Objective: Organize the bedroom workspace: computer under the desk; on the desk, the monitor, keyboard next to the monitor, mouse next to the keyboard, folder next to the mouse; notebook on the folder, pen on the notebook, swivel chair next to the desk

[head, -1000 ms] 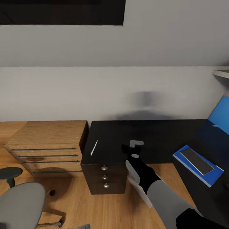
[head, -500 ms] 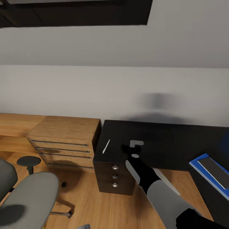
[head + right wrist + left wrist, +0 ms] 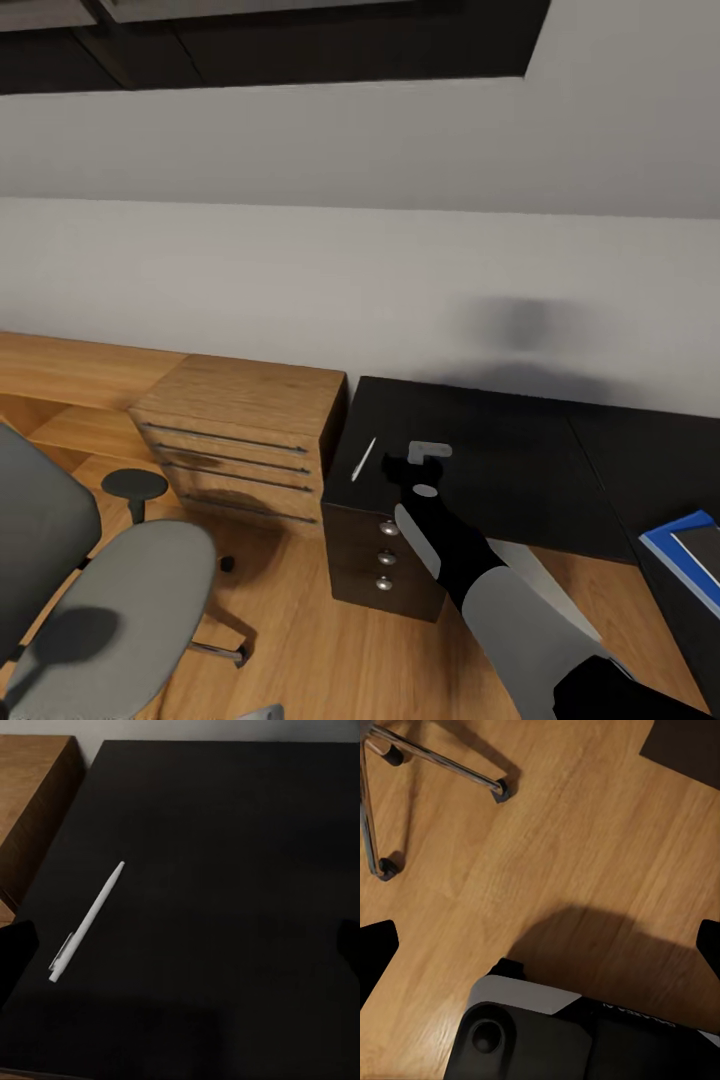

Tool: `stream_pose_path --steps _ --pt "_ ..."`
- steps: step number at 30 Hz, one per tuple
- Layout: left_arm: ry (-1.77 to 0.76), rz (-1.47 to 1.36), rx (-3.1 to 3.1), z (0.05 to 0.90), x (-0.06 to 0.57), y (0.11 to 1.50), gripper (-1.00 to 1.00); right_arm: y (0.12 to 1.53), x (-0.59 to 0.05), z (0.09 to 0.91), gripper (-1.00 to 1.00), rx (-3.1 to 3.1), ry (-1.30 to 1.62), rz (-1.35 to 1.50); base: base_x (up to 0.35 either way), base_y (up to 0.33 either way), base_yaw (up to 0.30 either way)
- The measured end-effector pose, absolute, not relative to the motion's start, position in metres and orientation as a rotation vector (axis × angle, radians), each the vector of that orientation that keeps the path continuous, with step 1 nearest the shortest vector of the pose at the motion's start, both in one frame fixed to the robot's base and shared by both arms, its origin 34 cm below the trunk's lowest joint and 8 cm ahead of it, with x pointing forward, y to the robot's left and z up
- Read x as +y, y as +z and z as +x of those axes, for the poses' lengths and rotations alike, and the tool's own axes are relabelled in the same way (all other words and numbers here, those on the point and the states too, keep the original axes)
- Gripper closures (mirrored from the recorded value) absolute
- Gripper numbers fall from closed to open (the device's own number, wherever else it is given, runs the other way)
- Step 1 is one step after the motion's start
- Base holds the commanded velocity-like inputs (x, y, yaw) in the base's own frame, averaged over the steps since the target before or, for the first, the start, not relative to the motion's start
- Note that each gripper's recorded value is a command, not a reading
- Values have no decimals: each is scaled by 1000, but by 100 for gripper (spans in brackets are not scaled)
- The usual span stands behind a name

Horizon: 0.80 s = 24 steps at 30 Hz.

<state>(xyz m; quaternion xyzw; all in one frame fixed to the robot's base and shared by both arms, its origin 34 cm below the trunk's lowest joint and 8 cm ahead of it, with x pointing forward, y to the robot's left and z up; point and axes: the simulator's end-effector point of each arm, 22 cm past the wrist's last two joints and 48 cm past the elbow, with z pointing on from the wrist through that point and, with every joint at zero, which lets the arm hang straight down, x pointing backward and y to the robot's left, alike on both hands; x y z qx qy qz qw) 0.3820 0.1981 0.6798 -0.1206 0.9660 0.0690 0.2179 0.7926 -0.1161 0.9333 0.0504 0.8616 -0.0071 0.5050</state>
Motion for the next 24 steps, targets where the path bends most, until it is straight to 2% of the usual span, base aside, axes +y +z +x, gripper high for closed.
stream_pose_path --steps 14,24 --pt "191 -340 2663 384 199 681 -100 933 -116 793 -100 2079 -17 121 0 0 9" --pt "191 -345 2654 385 199 682 -100 933 -116 793 -100 2079 -17 121 0 0 179"
